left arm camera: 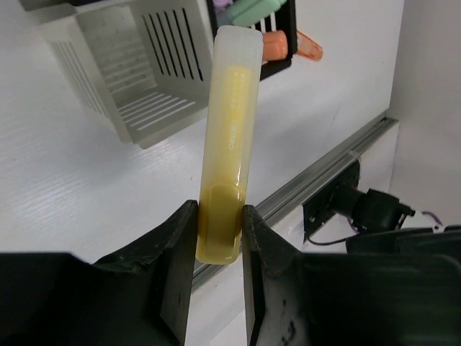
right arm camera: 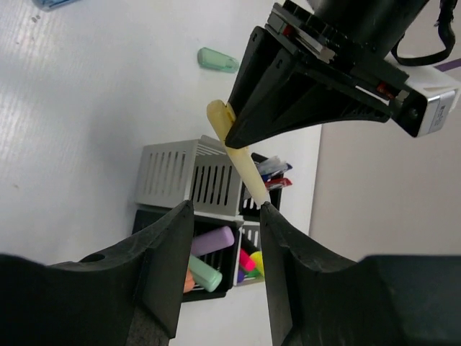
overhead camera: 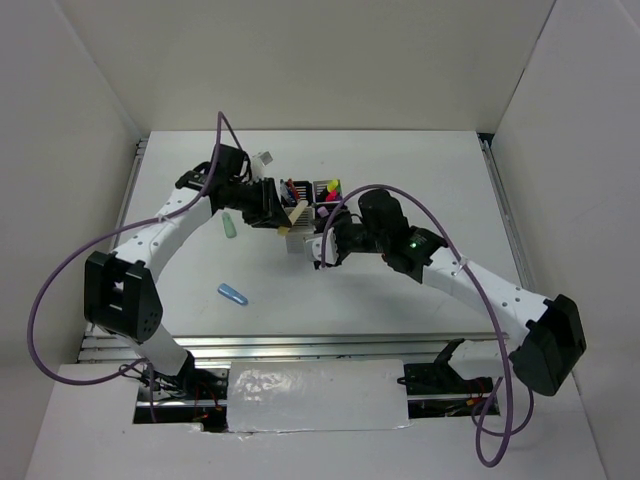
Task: Sort the stationery into containers
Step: Pick up the pen from the center of the board.
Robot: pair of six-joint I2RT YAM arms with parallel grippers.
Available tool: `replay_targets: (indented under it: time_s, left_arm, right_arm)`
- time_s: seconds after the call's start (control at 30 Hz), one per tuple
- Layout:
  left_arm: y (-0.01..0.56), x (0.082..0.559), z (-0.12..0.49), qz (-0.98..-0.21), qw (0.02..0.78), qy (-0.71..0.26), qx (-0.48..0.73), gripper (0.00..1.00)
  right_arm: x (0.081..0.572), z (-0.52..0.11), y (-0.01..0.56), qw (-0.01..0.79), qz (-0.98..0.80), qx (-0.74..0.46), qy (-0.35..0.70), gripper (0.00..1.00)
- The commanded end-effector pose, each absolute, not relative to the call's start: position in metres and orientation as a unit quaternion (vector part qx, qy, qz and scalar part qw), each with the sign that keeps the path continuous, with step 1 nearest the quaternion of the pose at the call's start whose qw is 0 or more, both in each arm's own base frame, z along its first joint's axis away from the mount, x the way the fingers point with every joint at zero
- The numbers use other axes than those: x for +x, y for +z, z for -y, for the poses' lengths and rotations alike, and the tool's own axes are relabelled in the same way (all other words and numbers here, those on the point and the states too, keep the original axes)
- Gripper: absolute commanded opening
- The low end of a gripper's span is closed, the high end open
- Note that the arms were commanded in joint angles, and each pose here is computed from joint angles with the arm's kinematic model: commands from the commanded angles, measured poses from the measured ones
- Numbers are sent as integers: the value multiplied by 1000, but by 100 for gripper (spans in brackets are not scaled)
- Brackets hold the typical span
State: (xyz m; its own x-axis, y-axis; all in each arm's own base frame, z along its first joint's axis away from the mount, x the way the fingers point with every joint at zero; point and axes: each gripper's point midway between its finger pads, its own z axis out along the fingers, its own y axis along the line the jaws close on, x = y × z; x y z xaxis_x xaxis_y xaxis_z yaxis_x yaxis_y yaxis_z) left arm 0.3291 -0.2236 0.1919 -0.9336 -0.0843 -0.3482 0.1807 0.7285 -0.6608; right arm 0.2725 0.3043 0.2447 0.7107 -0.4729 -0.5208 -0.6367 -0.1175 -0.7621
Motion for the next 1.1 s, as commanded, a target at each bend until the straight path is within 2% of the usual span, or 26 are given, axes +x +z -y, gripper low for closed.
replay_targets:
  time_s: [0.0,0.17,0.4,0.8,1.07]
  left_arm:
    - [198,343,218,-914,196,-355,-19,0]
    - [200,356,218,-910,188,-363,-71,0]
    - [201,345,220,-898,142,-400,-113,0]
    - [208,329,176,-900,178,-363,-166,0]
    - [214,331,151,-904,218,-318,-186,0]
  right_arm:
    - [281,-322,256,584,-319,-745,45,48]
    - [285,-337,251,590,-307,-746,41,47]
    - [285,-359,255,623,-256,-739,13,47]
    - [293,-390,231,607,-125,-783,-55,46]
    - [303,-401,248,621,-88,-774,-88,51]
